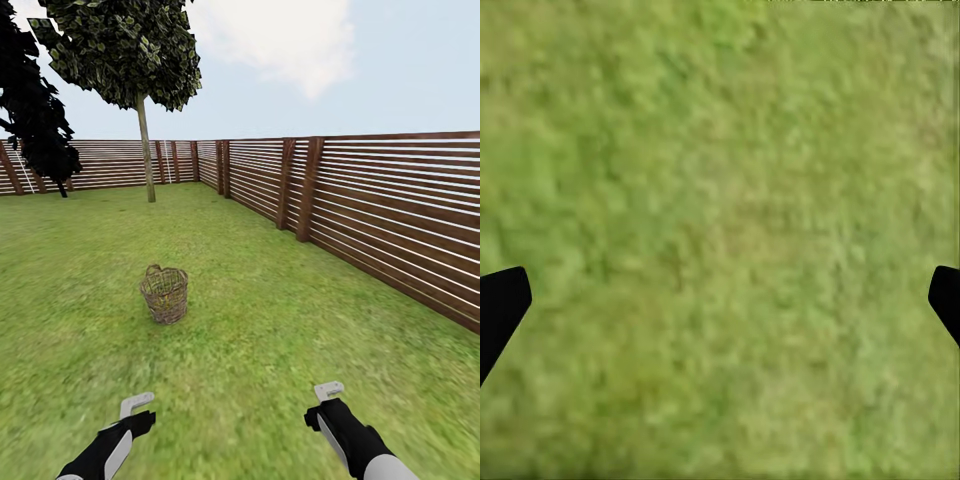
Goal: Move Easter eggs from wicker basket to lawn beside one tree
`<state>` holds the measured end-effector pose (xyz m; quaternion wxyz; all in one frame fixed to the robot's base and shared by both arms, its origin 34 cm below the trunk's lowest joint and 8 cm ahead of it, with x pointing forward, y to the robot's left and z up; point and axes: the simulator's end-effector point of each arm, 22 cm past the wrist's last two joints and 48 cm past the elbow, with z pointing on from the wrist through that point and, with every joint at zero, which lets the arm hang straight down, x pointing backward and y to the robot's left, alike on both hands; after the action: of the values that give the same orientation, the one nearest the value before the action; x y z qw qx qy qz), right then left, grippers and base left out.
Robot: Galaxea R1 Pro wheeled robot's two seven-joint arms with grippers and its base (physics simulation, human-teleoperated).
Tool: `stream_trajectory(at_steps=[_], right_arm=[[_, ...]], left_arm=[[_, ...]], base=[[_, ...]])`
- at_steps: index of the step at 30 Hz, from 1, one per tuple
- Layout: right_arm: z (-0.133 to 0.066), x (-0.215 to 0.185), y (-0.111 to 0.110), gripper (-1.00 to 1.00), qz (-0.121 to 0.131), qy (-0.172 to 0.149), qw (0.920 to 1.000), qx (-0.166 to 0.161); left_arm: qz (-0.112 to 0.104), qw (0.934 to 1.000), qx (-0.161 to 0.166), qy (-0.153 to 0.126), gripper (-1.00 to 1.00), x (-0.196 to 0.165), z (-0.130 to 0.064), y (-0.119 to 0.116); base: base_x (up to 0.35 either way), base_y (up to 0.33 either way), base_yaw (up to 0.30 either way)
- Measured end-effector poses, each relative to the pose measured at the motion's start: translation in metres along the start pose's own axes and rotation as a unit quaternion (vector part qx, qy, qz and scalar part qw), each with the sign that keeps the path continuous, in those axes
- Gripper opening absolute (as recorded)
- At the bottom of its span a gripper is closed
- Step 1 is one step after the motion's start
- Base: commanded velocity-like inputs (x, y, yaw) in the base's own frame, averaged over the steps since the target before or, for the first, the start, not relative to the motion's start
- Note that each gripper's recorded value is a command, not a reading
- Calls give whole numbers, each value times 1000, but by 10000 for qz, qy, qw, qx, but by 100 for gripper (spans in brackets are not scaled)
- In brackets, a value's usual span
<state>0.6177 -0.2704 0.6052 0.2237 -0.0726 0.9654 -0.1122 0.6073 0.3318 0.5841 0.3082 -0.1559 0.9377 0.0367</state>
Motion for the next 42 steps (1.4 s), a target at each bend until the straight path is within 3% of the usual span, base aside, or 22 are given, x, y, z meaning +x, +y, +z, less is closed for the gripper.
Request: stream_trajectory(at_steps=[11,16,23,31,37,42], right_arm=[[-1,-9,4,100,-13,-202,9998,-24],[-2,-10,6,100,-13,-232,9997,-26],[-1,-14,5,100,3,-323,9995,-25],[-2,-14,8,100,-13,-322,9995,-42],[5,8,10,100,-48,-80,9999,-45],[6,11,11,100,-53,-55,10000,-50]], left_arm=[[-29,10000,10,-80,100,-4,0,-1],[-300,9995,1,24,100,1,0,3],[-340,9994,32,91,100,5,0,-1],[-355,9993,17,101,100,6,0,0],[-335,9994,10,120,100,8,0,0],[-332,9994,28,129,100,9,0,-3]], base=[[69,18,0],[302,8,0],[330,0,0],[332,0,0],[332,0,0],[332,0,87]])
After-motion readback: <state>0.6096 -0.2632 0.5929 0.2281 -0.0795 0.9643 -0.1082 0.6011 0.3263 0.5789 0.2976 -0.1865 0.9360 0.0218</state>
